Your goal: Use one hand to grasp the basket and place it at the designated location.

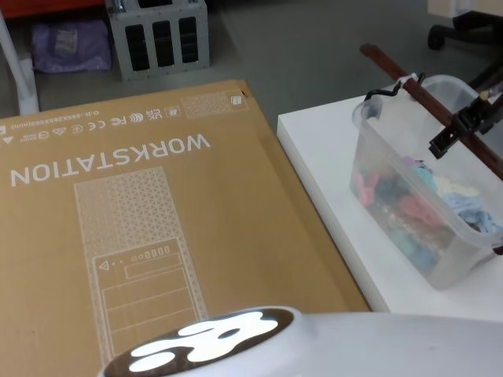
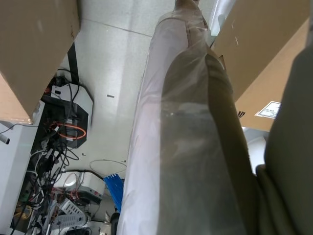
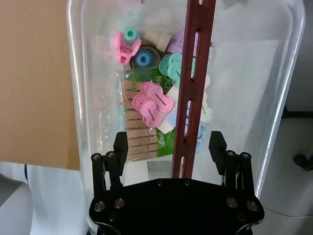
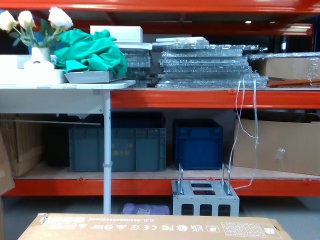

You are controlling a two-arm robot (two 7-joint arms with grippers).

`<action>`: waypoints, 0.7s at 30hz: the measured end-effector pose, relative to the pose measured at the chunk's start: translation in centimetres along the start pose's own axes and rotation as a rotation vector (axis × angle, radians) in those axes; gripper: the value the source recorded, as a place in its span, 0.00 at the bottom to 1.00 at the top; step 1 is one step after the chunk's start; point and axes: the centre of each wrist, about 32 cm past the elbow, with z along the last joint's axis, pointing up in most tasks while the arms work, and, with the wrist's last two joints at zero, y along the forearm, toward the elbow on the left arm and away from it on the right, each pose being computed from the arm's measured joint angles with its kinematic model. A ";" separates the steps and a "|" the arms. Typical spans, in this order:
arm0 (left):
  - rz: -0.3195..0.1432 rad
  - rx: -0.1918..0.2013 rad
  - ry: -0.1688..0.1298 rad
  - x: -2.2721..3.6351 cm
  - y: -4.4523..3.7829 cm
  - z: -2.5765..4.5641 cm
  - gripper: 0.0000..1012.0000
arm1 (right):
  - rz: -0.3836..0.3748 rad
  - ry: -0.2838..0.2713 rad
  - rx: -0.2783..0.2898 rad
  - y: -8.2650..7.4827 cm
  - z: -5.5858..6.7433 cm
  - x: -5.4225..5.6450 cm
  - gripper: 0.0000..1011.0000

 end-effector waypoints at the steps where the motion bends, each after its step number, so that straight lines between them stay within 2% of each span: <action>1: 0.000 0.000 0.000 0.00 0.00 0.00 0.00 | -0.002 -0.002 -0.001 -0.1 0.0 0.0 0.99; 8: 0.000 0.000 0.000 0.00 0.00 0.00 0.00 | -0.038 -0.006 -0.023 -1.5 0.3 -0.6 0.99; 15: 0.000 0.000 0.000 0.00 0.00 -0.01 0.00 | -0.066 0.005 -0.031 -2.0 0.2 -1.3 0.99; 21: 0.000 0.000 0.000 0.00 0.00 0.00 0.00 | -0.094 0.029 0.011 -2.1 -0.6 -2.1 0.99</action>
